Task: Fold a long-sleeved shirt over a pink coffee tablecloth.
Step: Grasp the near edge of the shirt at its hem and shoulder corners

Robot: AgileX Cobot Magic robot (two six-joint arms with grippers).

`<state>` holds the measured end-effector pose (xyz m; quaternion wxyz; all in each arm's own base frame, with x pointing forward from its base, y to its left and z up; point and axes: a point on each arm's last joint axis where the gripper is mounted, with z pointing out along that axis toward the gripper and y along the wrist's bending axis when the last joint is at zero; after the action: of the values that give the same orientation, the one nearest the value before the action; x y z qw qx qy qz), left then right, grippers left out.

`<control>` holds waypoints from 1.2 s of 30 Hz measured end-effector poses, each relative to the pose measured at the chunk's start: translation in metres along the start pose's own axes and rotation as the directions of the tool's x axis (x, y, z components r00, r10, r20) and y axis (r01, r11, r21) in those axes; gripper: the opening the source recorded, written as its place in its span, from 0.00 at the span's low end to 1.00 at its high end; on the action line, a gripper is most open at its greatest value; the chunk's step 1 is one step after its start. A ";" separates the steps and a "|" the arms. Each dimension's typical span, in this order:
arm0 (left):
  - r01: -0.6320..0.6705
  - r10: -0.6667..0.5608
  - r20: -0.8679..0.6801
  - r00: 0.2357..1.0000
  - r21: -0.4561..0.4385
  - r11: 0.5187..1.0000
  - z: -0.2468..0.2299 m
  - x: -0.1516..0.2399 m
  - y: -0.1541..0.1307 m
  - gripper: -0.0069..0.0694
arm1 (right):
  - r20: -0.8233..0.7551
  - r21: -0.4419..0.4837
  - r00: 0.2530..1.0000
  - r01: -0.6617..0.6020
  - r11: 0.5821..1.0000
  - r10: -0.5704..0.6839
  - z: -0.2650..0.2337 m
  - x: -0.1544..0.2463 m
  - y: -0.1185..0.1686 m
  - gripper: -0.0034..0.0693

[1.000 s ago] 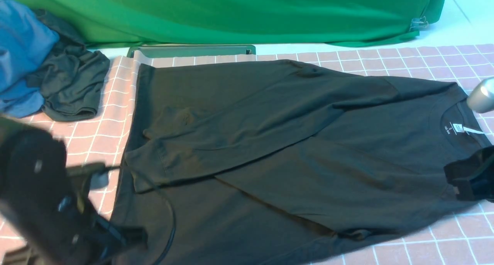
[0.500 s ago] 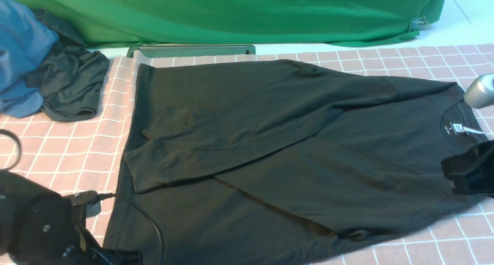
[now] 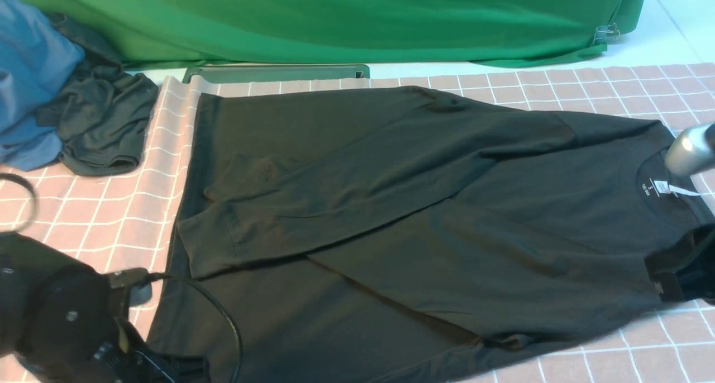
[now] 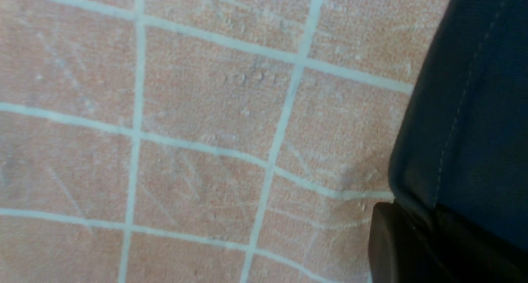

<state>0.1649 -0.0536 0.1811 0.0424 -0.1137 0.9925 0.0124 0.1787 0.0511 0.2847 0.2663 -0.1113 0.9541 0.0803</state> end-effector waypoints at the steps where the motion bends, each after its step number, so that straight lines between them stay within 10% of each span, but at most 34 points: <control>1: -0.003 0.003 0.011 1.000 0.002 1.000 -0.005 0.001 0.001 0.13 | -0.028 0.028 0.999 -0.023 0.999 0.024 0.002 -0.001 -0.005 0.12; 10: -0.011 0.009 0.118 0.993 0.020 1.000 -0.039 0.016 0.018 0.13 | -0.275 0.144 0.922 -0.239 0.960 0.271 0.030 -0.007 -0.063 0.13; 20: -0.003 -0.002 0.156 0.988 0.036 0.999 -0.042 0.016 0.019 0.13 | -0.386 0.140 0.832 -0.374 0.917 0.398 0.101 -0.008 -0.079 0.78; 24: -0.001 -0.006 0.162 0.987 0.041 0.999 -0.042 0.015 0.018 0.13 | -0.412 0.124 0.794 -0.437 0.891 0.447 0.124 -0.006 -0.080 0.83; 28: 0.001 -0.009 0.169 0.986 0.047 0.999 -0.042 0.015 0.018 0.13 | -0.426 0.123 0.770 -0.471 0.874 0.475 0.140 -0.004 -0.082 0.80; 36: 0.011 -0.026 0.203 0.979 0.076 0.997 -0.044 0.011 0.015 0.13 | -0.435 0.084 0.812 -0.392 0.916 0.388 0.148 -0.004 -0.082 0.16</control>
<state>0.1474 -0.0427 0.2243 0.1484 -0.1196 0.9816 -0.0133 0.2756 0.0042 0.1539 0.0194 0.0699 0.9913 0.1101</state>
